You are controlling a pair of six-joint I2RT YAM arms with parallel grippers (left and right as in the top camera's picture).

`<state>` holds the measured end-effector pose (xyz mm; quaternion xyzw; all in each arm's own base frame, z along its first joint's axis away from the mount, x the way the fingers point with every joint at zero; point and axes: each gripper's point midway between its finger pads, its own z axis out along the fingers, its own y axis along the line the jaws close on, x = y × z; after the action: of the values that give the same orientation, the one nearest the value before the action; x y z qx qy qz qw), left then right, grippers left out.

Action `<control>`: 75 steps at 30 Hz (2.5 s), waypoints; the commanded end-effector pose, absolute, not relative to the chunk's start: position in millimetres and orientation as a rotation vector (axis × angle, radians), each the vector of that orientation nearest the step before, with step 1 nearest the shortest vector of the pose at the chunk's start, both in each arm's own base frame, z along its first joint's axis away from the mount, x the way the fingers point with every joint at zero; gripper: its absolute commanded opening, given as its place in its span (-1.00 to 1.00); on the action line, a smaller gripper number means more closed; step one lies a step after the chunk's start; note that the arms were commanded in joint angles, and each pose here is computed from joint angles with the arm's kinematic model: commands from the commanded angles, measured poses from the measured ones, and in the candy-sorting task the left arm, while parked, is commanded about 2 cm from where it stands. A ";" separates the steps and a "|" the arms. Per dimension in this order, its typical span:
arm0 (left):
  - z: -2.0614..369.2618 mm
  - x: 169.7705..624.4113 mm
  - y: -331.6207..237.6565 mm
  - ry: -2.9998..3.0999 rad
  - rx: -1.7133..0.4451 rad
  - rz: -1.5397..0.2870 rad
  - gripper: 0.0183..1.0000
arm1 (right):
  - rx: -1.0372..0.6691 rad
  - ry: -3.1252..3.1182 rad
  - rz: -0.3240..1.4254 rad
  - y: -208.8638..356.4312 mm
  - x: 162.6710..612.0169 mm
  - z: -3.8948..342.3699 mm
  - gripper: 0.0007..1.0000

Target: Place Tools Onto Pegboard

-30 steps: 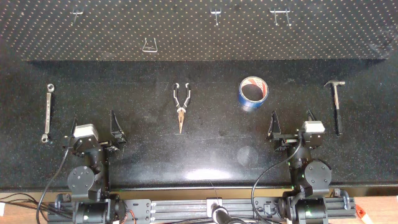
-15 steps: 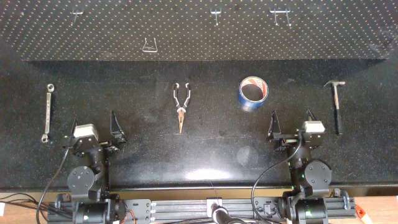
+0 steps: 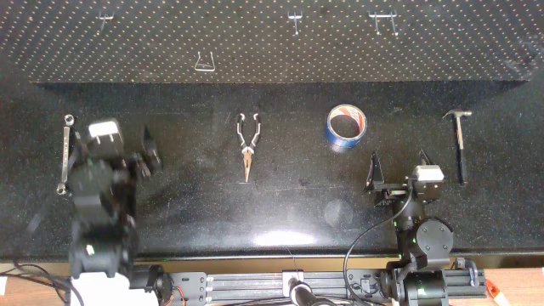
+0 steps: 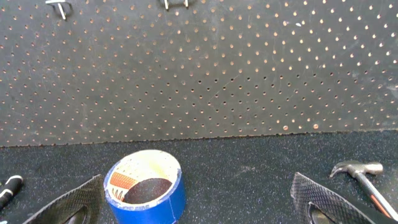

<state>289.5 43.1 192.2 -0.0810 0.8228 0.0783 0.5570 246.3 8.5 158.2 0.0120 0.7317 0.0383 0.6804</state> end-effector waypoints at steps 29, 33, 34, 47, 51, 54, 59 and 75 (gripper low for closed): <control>114.3 227.7 239.6 2.711 -0.125 -0.107 0.99 | 0.002 1.640 0.094 12.5 245.8 157.7 0.95; 86.5 246.2 233.8 2.755 -0.064 -0.164 0.99 | 0.002 1.640 0.094 12.5 245.8 157.8 0.95; 79.2 250.5 232.6 2.771 -0.046 -0.168 0.99 | 0.002 1.640 0.094 12.5 245.8 157.7 0.95; 29.9 266.1 245.0 2.932 -0.105 -0.037 0.99 | 0.002 1.640 0.094 12.5 245.8 157.7 0.95; 23.7 273.7 235.8 2.943 -0.064 -0.057 0.99 | 0.002 1.640 0.094 12.5 245.8 157.7 0.95; 18.0 276.6 233.2 2.949 -0.049 -0.068 0.99 | 0.002 1.640 0.094 12.5 245.8 157.8 0.95; 15.0 279.4 235.4 2.943 -0.054 -0.060 0.99 | 0.002 1.640 0.094 12.5 245.8 157.8 0.95; 10.0 279.6 236.1 2.949 -0.058 -0.064 0.65 | 0.002 1.640 0.094 12.5 245.8 157.8 0.95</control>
<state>281.9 237.3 18.9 -0.0162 0.9940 -0.0164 0.1073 246.1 9.6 158.9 0.0097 0.7307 0.0408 0.6814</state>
